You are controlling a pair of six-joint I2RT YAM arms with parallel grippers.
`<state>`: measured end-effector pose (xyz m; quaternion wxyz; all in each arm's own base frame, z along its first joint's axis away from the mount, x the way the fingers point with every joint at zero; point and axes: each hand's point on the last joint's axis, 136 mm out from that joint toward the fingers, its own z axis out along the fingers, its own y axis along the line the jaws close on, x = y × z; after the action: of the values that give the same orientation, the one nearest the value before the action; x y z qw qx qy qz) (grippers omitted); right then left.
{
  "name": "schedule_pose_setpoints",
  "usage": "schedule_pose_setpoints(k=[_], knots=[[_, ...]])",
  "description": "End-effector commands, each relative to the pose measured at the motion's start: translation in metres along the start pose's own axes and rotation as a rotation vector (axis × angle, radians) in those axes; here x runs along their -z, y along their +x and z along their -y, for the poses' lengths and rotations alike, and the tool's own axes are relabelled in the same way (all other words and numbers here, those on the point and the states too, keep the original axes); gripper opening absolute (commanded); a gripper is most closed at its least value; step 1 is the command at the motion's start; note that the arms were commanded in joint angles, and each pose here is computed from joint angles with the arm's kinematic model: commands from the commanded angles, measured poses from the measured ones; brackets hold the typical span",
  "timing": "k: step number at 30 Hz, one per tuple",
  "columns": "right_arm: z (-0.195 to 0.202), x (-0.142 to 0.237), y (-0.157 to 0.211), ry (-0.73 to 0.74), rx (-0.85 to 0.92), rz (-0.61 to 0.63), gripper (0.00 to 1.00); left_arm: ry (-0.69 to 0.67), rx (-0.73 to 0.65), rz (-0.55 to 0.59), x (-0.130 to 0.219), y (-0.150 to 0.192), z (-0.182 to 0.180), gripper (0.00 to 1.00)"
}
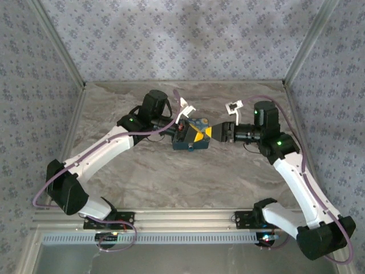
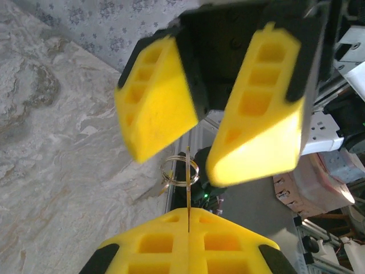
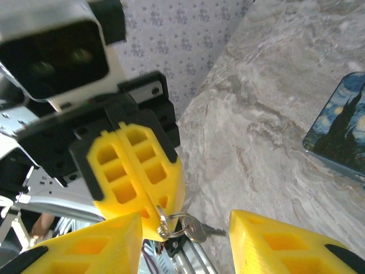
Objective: Unlock the padlock with the key
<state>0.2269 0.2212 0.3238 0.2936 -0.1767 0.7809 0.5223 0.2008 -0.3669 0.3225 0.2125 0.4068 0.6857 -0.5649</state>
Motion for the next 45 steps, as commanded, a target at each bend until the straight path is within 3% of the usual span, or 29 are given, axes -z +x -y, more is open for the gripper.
schedule_pose_setpoints(k=[1,8,15,17,21,28,32,34,36,38,39,45], knots=[[-0.012,-0.002,0.003,-0.023,0.046,-0.031,0.46,0.045,-0.036,-0.021,0.0,-0.002,0.015,0.0],[-0.008,-0.001,0.003,0.007,0.05,-0.031,0.43,0.051,-0.031,-0.03,-0.001,0.0,0.015,0.0],[-0.008,0.002,0.002,0.016,0.047,-0.028,0.28,0.052,-0.031,-0.036,-0.001,0.002,0.015,0.0],[-0.008,0.003,0.002,0.016,0.046,-0.027,0.2,0.05,-0.029,-0.037,0.0,0.003,0.015,0.0],[-0.009,0.004,0.001,0.016,0.054,-0.022,0.18,0.05,-0.031,-0.039,0.0,0.004,0.015,0.0],[-0.013,0.005,0.001,0.002,0.064,-0.024,0.03,0.043,-0.032,-0.042,-0.001,0.004,0.013,0.0],[-0.012,0.006,0.002,0.008,0.073,-0.02,0.0,0.034,-0.035,-0.037,-0.001,0.003,0.012,0.0],[-0.011,0.006,0.003,0.018,0.074,-0.02,0.03,0.032,-0.037,-0.035,-0.001,0.002,0.011,0.0],[-0.009,0.006,0.003,0.025,0.075,-0.018,0.14,0.032,-0.038,-0.035,0.0,0.001,0.012,0.0],[-0.006,0.007,0.006,0.04,0.072,-0.025,0.41,0.032,-0.04,-0.037,0.0,0.001,0.013,0.0],[-0.006,0.008,0.008,0.044,0.065,-0.032,0.46,0.031,-0.039,-0.039,0.0,0.001,0.013,0.0],[-0.012,0.016,0.0,0.046,0.1,0.014,0.47,0.036,-0.014,-0.073,0.0,0.008,0.013,0.0]])
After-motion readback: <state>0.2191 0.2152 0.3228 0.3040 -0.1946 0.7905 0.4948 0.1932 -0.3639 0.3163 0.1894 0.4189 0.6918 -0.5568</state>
